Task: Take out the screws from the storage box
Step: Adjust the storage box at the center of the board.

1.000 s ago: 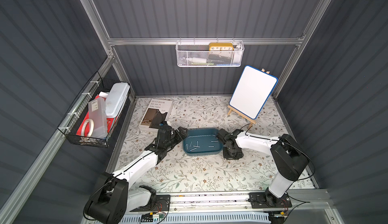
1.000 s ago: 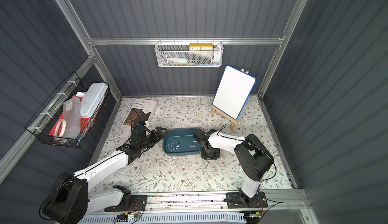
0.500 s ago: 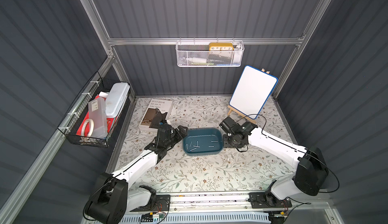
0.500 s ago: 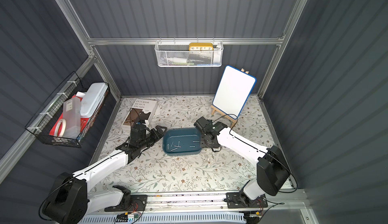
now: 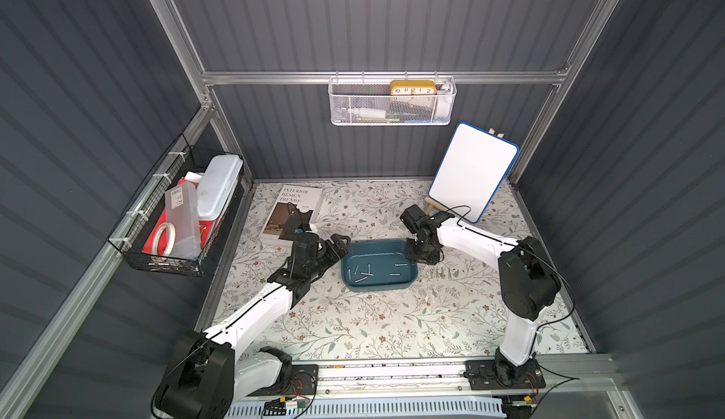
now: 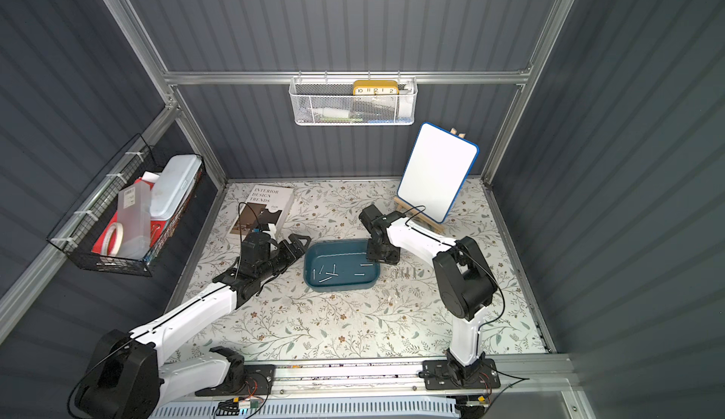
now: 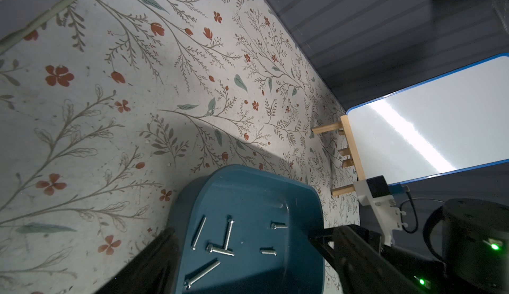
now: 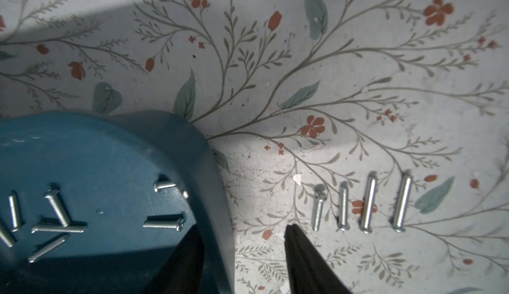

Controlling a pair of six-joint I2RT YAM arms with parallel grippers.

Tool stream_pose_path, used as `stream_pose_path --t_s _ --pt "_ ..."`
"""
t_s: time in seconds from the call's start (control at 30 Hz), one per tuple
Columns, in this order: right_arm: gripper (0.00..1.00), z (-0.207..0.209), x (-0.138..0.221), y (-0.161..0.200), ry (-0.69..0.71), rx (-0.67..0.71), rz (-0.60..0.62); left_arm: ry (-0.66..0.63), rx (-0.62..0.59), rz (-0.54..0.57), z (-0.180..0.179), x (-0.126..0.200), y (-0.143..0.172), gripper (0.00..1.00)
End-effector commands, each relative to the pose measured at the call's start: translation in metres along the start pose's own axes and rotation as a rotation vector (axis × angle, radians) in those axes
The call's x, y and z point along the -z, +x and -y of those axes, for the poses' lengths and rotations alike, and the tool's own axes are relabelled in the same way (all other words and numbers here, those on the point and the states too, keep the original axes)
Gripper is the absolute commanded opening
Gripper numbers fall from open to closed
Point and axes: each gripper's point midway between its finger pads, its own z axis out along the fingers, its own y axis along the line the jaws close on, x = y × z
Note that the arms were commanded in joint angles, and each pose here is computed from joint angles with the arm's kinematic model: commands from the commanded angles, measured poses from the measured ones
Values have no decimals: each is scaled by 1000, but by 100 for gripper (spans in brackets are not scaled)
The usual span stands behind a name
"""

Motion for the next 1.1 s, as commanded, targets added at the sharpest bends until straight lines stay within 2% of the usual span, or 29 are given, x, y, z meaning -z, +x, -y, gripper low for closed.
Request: stream_pose_path --t_s 0.0,0.27,0.4,0.67,0.93,1.07 --pt "48 -7 -2 -4 -8 4 -21 -7 11 5 -2 7 2 91" --pt "19 -9 -5 -11 26 -18 -23 -16 25 -18 -8 7 10 91" --pt "1 -9 -5 -10 43 -3 -50 -7 19 -13 -7 10 10 91" --pt "0 -2 13 -5 81 34 -90 -3 5 -38 -3 16 13 91" --pt "0 -12 40 32 -59 60 -295 34 15 -6 26 31 -7 90" --pt "0 -18 46 57 -129 2 -400 74 16 19 45 39 -20 90"
